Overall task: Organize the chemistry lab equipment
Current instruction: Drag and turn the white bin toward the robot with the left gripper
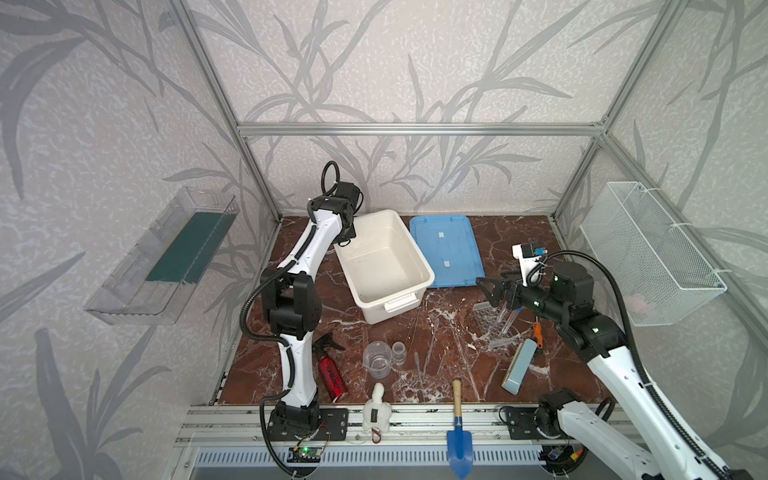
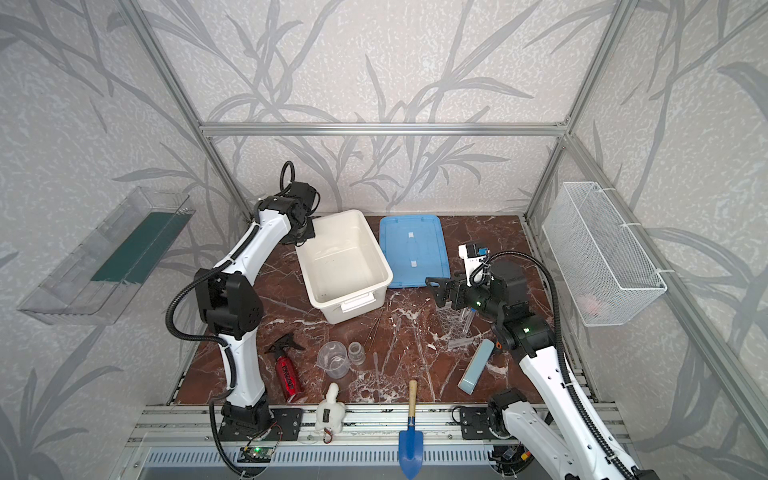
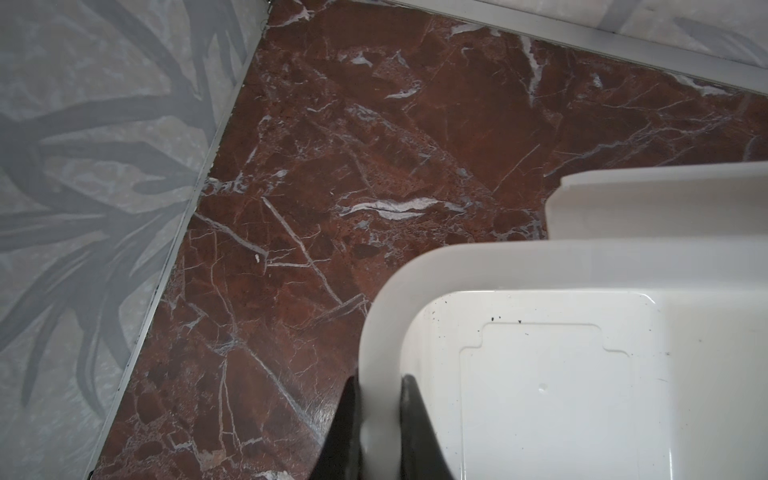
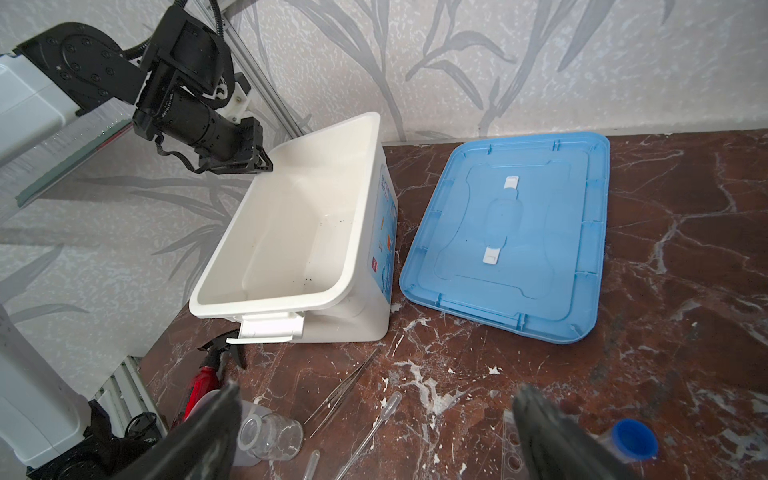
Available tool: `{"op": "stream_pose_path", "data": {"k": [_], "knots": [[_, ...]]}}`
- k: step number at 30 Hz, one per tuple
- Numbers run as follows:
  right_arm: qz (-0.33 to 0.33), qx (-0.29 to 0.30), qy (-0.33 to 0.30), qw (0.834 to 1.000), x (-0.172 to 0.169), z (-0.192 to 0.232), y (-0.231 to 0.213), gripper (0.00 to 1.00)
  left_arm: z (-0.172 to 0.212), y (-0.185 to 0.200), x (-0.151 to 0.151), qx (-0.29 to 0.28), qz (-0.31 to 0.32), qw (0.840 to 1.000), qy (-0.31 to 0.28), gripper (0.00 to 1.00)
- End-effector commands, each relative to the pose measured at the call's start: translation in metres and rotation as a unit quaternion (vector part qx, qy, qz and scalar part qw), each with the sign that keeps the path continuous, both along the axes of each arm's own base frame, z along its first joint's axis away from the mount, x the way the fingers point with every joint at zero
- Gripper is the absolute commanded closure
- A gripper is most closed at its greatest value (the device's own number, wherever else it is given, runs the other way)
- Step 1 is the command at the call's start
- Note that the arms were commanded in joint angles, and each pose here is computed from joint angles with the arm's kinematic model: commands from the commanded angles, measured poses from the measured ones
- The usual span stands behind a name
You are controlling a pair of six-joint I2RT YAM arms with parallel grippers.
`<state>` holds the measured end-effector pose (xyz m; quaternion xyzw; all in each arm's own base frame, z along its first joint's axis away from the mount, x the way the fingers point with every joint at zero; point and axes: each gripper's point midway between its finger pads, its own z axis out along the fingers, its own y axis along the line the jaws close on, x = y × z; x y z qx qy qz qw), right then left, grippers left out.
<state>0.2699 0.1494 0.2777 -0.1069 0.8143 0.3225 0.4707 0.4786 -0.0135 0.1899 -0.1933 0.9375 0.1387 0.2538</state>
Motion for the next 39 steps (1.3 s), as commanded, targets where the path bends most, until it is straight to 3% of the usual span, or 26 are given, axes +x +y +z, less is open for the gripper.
{"op": "stream_pose_path", "data": {"k": [1, 5, 8, 13, 19, 26, 31, 34, 37, 39], "knots": [[0.011, 0.019, -0.005, 1.0, -0.002, 0.004, 0.004, 0.0, 0.029, 0.024, -0.03, 0.037, 0.045, 0.998, -0.006, 1.0], [0.011, 0.018, 0.007, 1.0, 0.002, -0.001, 0.006, 0.01, 0.027, 0.039, -0.054, 0.033, 0.087, 0.996, -0.01, 1.0], [0.012, 0.011, 0.016, 1.0, 0.001, -0.005, 0.005, 0.02, 0.028, 0.045, -0.064, -0.005, 0.12, 0.991, -0.053, 1.0], [-0.005, 0.019, 0.028, 0.999, -0.004, -0.017, 0.001, 0.02, 0.036, 0.058, -0.092, -0.041, 0.226, 0.965, -0.13, 1.0], [-0.01, 0.034, 0.04, 0.999, -0.012, -0.02, -0.001, 0.03, 0.04, 0.059, -0.095, -0.089, 0.259, 0.941, -0.197, 1.0], [-0.015, 0.018, 0.04, 0.999, -0.012, -0.022, -0.004, 0.03, 0.022, 0.067, -0.12, -0.124, 0.368, 0.898, -0.208, 1.0], [-0.008, 0.021, 0.047, 0.999, -0.009, -0.026, -0.001, 0.04, 0.008, 0.048, -0.127, -0.189, 0.389, 0.876, -0.212, 1.0], [-0.008, 0.022, 0.048, 0.999, -0.008, -0.028, 0.0, 0.04, -0.002, 0.043, -0.138, -0.196, 0.413, 0.864, -0.211, 1.0], [-0.007, 0.022, 0.049, 0.999, -0.009, -0.03, 0.0, 0.04, -0.008, 0.035, -0.142, -0.194, 0.407, 0.867, -0.213, 1.0], [-0.006, 0.021, 0.05, 0.998, -0.009, -0.031, 0.0, 0.04, -0.015, 0.031, -0.15, -0.196, 0.424, 0.858, -0.214, 1.0]]}}
